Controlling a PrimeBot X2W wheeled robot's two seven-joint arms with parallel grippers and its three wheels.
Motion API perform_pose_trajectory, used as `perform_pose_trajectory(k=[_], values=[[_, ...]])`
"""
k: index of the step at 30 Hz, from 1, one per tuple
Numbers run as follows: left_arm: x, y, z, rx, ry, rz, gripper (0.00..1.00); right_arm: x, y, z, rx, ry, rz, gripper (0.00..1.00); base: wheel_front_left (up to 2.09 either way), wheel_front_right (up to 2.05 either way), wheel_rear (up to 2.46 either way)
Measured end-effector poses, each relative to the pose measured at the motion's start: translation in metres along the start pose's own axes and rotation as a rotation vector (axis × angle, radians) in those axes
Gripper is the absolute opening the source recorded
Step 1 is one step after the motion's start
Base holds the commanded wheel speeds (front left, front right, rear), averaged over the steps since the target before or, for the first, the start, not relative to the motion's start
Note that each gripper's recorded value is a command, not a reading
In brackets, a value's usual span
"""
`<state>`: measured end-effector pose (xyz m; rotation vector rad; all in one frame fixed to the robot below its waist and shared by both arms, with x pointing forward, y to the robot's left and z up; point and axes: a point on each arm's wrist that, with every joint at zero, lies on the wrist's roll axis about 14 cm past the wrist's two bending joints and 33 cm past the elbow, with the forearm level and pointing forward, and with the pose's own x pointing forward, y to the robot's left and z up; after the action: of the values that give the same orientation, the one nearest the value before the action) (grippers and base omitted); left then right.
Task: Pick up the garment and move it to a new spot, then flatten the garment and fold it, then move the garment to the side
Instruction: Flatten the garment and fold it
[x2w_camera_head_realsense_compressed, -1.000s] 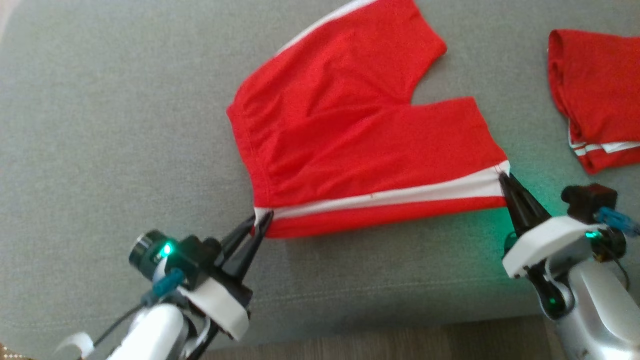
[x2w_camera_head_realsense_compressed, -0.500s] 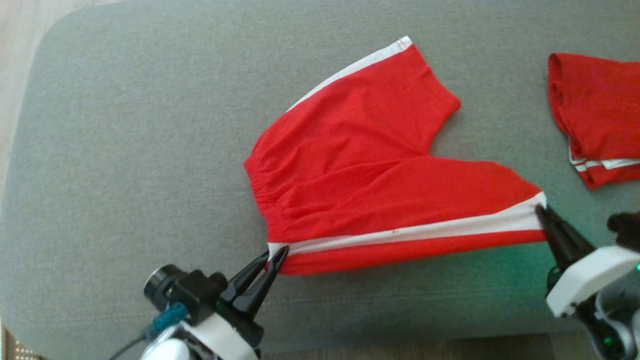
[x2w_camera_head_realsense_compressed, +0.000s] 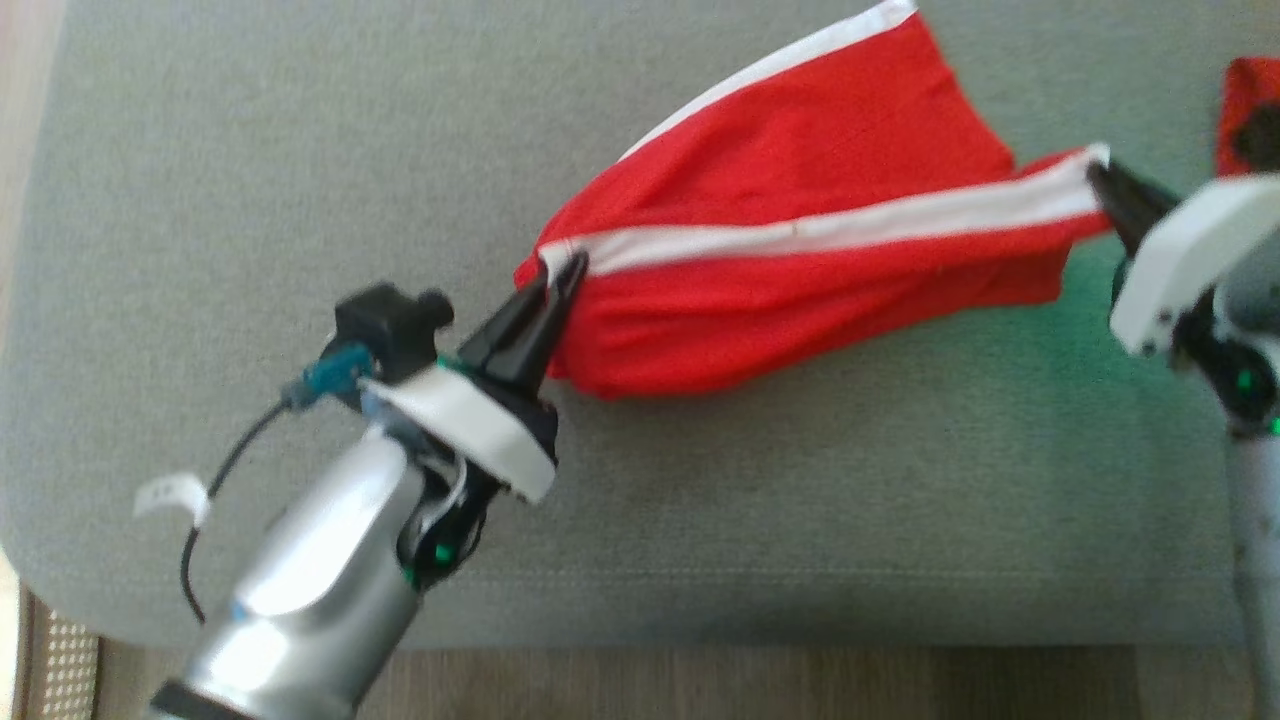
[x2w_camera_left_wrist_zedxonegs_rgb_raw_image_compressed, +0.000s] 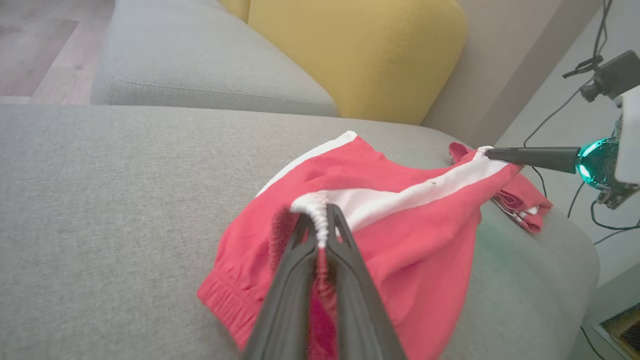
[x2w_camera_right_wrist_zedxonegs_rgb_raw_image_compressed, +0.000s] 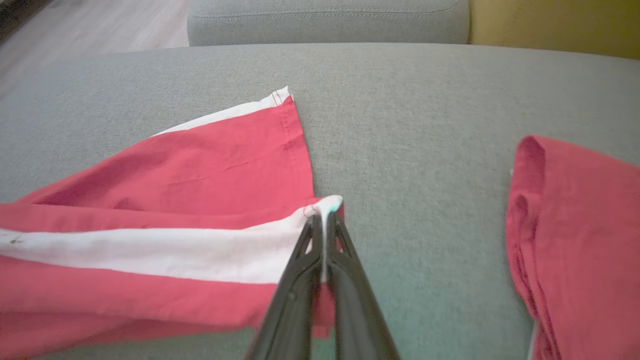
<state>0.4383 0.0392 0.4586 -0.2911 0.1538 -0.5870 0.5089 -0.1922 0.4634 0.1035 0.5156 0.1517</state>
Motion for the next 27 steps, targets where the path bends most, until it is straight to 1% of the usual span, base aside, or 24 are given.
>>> perform_pose_trajectory(k=[5, 10, 15, 17, 19, 21, 22, 23, 24, 25, 26, 27], values=[[0.019, 0.031, -0.006, -0.019, 0.031, 0.058, 0.0, 0.046, 0.016, 0.012, -0.032, 0.047, 0.049, 0.0, 0.0, 0.0, 0.0], [0.035, 0.046, -0.008, -0.039, 0.043, 0.078, 0.0, 0.086, 0.027, 0.018, -0.063, 0.093, 0.072, 0.0, 0.0, 0.0, 0.0], [0.038, 0.066, -0.013, -0.049, 0.061, 0.129, 0.0, 0.117, 0.045, 0.02, -0.09, 0.13, 0.107, 0.0, 0.0, 0.0, 0.0], [0.037, 0.074, -0.012, -0.051, 0.057, 0.154, 0.0, 0.125, 0.051, 0.025, -0.1, 0.116, 0.116, 0.0, 0.0, 0.0, 0.0], [0.036, 0.08, -0.011, -0.057, 0.046, 0.18, 0.0, 0.131, 0.057, 0.029, -0.114, 0.105, 0.125, 0.22, 0.0, 0.0, 0.0], [0.036, 0.082, -0.008, -0.055, 0.036, 0.189, 0.0, 0.133, 0.06, 0.032, -0.123, 0.088, 0.131, 0.27, 0.0, 0.0, 0.0], [0.036, 0.083, -0.006, -0.052, 0.03, 0.193, 0.0, 0.134, 0.06, 0.034, -0.128, 0.073, 0.132, 0.24, 0.0, 0.0, 0.0], [0.037, 0.083, -0.005, -0.048, 0.027, 0.192, 0.0, 0.134, 0.059, 0.034, -0.132, 0.067, 0.13, 0.29, 0.0, 0.0, 0.0], [0.037, 0.082, -0.004, -0.048, 0.024, 0.193, 0.0, 0.134, 0.057, 0.033, -0.132, 0.067, 0.125, 0.58, 0.0, 0.0, 0.0], [0.037, 0.083, -0.003, -0.052, 0.019, 0.197, 0.0, 0.134, 0.054, 0.033, -0.127, 0.06, 0.117, 1.0, 0.0, 0.0, 0.0], [0.037, 0.084, -0.001, -0.051, 0.013, 0.202, 0.07, 0.134, 0.052, 0.035, -0.124, 0.045, 0.112, 1.0, 0.0, 0.0, 0.0], [0.037, 0.084, 0.0, -0.05, 0.01, 0.204, 0.33, 0.133, 0.05, 0.039, -0.119, 0.026, 0.107, 1.0, 0.0, 0.0, 0.0]])
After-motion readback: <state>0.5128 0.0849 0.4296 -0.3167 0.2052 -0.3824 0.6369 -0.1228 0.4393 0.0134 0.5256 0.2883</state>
